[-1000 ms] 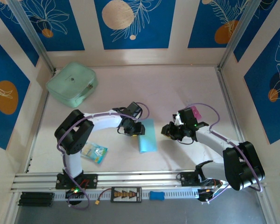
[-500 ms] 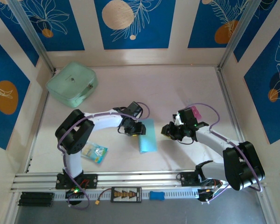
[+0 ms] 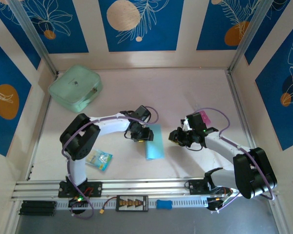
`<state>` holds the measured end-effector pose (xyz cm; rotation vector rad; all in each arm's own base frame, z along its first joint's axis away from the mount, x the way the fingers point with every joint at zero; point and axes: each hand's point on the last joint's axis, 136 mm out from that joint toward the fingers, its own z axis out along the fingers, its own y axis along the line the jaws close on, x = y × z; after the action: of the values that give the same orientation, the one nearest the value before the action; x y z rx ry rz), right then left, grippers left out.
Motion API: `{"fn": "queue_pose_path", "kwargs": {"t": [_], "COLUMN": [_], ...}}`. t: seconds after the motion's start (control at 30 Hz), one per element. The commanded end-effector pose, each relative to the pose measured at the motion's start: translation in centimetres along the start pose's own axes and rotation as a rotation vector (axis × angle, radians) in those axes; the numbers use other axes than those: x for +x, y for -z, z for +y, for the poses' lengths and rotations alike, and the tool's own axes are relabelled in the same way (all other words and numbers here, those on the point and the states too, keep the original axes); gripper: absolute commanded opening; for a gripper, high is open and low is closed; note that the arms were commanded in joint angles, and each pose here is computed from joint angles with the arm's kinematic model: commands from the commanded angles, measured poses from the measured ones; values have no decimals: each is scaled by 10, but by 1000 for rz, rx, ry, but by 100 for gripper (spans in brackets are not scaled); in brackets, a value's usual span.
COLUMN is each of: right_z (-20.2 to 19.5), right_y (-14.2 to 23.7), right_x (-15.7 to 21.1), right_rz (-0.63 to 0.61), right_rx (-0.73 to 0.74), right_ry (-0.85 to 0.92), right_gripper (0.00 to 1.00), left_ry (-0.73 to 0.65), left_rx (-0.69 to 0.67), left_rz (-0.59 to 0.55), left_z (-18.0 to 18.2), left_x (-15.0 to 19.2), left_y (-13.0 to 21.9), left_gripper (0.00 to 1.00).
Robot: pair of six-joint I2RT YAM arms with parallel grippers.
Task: Fold a paper plane with a square sheet of paper (pick it up from the middle)
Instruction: Hold the square sheet of paper at the center of the table.
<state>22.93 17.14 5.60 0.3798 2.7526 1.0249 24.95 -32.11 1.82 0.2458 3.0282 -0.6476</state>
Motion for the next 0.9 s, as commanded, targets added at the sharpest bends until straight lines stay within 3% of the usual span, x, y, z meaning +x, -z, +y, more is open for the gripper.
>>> {"fn": "queue_pose_path", "kwargs": {"t": [0.0,0.87], "right_z": [1,6], "right_y": [-1,-7], "right_x": [3,6], "right_rz": [16,53], "right_rx": [-2,-39], "right_ry": [7,8], "right_gripper": [26,26], "left_ry": [-27,4], "left_rx": [-134,-100], "left_rz": [29,29], "left_z": [35,31], "left_x": [10,10], "left_y": [-35,-40], "left_gripper": [47,47]}}
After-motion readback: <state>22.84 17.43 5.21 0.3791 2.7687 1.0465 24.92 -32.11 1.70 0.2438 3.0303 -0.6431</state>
